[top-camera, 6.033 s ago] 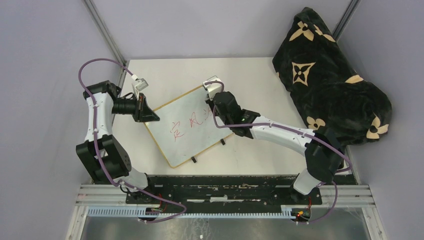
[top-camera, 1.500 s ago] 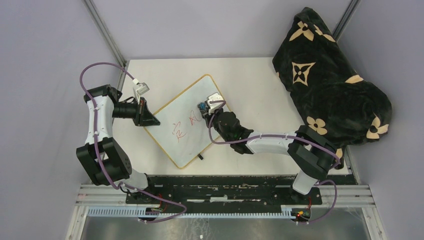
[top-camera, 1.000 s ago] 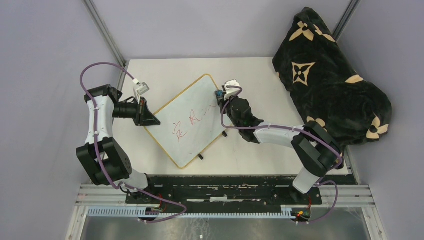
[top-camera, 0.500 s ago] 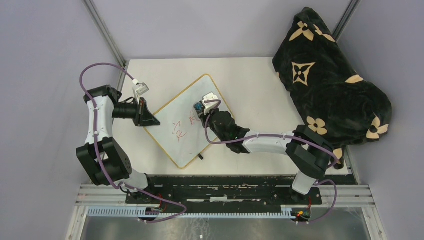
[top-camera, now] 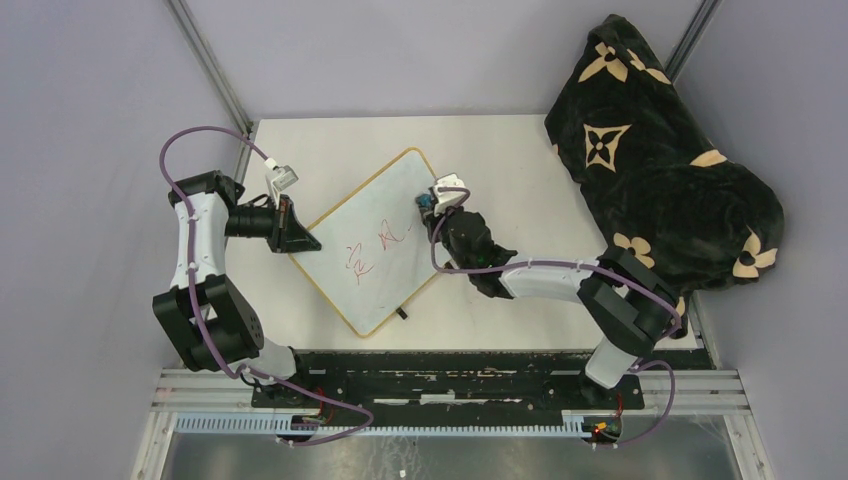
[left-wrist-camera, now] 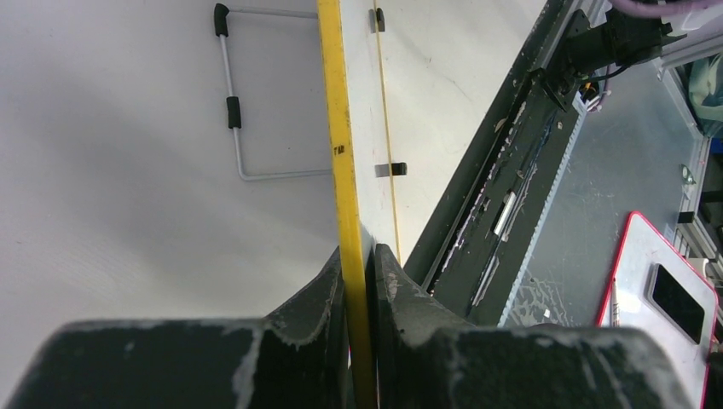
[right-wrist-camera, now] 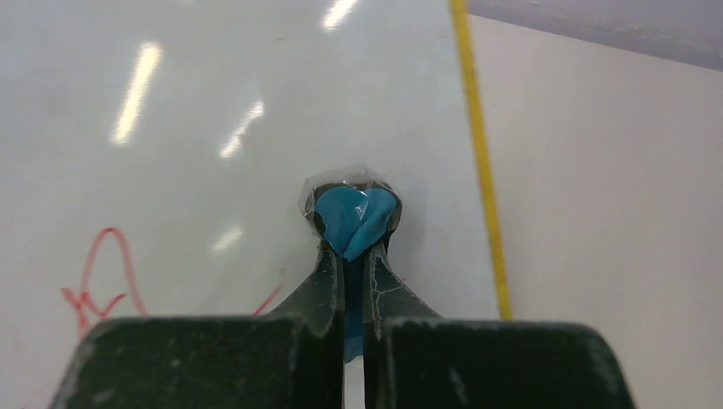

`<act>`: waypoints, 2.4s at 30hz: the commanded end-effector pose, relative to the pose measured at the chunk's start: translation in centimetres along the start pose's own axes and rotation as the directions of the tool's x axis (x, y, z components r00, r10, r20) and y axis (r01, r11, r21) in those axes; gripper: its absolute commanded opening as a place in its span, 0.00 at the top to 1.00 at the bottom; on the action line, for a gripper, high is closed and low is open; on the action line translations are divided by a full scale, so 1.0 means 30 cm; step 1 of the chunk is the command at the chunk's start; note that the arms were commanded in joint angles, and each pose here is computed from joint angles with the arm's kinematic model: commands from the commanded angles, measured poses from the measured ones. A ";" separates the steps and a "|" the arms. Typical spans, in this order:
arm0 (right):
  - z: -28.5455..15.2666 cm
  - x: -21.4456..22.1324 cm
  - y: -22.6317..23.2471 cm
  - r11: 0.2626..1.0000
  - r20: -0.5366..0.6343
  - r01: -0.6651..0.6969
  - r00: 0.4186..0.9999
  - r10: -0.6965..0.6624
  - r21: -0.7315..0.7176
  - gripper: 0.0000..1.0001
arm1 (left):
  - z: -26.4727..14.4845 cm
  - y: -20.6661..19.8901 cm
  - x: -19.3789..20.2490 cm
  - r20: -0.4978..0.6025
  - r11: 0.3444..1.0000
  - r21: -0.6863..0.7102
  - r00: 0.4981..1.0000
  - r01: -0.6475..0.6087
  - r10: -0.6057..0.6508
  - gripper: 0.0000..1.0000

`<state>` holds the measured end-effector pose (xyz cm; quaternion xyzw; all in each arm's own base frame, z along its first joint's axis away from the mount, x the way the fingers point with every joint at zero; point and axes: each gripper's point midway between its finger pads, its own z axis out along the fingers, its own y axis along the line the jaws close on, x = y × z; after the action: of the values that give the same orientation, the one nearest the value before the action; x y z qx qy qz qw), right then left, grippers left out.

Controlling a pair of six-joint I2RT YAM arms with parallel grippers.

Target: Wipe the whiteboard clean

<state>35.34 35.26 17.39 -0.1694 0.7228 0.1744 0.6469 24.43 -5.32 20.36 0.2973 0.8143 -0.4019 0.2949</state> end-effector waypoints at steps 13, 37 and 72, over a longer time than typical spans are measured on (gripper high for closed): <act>-0.003 -0.007 -0.076 0.997 -0.022 -0.079 0.997 0.079 0.026 0.99 | -0.003 0.036 0.010 -0.041 0.987 -0.039 0.988 -0.154 0.152 0.97; -0.033 0.030 -0.105 0.990 -0.015 -0.095 0.995 0.097 0.108 0.99 | -0.003 0.035 0.017 -0.050 0.986 -0.042 0.986 -0.159 0.157 0.97; -0.083 0.082 0.195 0.998 -0.043 -0.069 0.997 0.068 -0.014 0.99 | 0.001 0.034 0.020 -0.049 0.988 -0.036 0.988 -0.151 0.149 0.97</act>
<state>30.91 39.38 16.20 -0.1472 0.7362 0.2057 0.6277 24.31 -5.30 20.35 0.2958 0.8148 -0.4021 0.2948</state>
